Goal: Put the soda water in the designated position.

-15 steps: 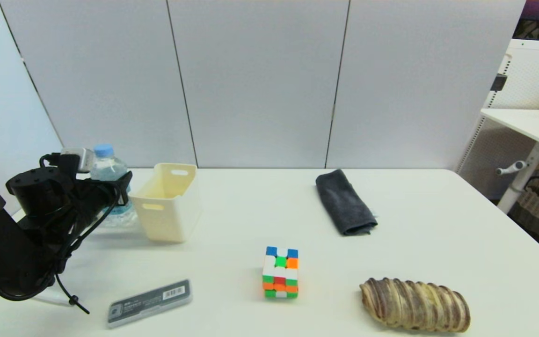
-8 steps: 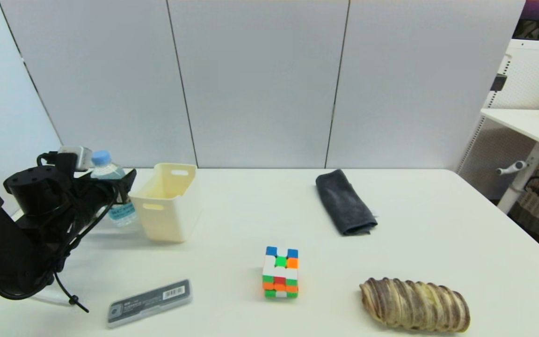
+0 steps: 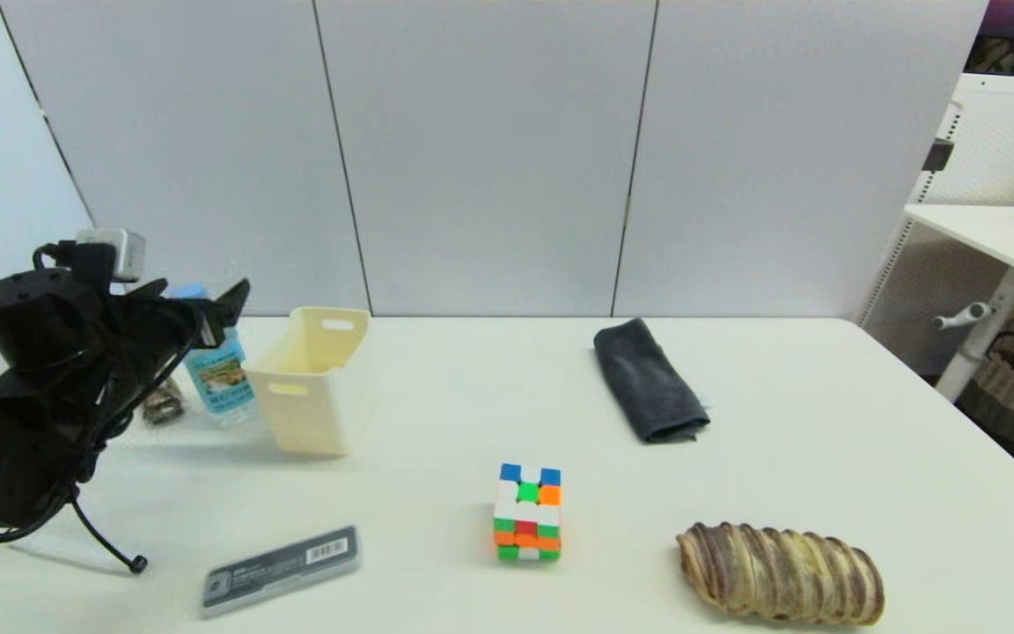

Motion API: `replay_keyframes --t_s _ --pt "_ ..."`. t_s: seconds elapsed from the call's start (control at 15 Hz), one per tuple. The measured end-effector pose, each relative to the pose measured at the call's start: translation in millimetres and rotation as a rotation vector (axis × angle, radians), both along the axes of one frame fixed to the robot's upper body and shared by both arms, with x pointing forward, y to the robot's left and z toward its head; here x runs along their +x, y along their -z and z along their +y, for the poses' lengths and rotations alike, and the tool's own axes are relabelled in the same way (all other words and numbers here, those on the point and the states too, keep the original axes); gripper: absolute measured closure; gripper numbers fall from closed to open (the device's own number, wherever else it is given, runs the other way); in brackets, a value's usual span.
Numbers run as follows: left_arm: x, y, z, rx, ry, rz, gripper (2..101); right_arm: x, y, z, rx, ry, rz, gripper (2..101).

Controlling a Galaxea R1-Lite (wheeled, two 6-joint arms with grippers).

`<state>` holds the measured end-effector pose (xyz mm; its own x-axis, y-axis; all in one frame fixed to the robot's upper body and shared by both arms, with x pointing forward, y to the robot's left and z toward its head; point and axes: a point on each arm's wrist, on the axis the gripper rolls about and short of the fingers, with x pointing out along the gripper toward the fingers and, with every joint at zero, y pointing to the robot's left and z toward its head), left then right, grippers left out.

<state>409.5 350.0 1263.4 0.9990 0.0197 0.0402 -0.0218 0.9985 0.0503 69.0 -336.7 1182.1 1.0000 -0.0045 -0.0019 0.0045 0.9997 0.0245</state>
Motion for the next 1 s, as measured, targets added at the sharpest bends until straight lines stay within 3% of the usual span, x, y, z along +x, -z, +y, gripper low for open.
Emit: replay_keyframes --t_s 0.33,0.6,0.73,1.0 --pt "-32 -93 -3 0.008 0.006 0.000 8.7 0 0 0 0.000 0.000 0.000 4.3" --pt "-97 -142 -7 0.031 0.013 0.078 7.3 0 0 0 0.000 0.000 0.000 4.3" --pt "-134 -143 -9 0.033 0.013 0.114 7.0 0 0 0 0.000 0.000 0.000 4.3" --pt "-191 -100 -12 0.038 0.011 0.174 6.3 0 0 0 0.000 0.000 0.000 4.3"
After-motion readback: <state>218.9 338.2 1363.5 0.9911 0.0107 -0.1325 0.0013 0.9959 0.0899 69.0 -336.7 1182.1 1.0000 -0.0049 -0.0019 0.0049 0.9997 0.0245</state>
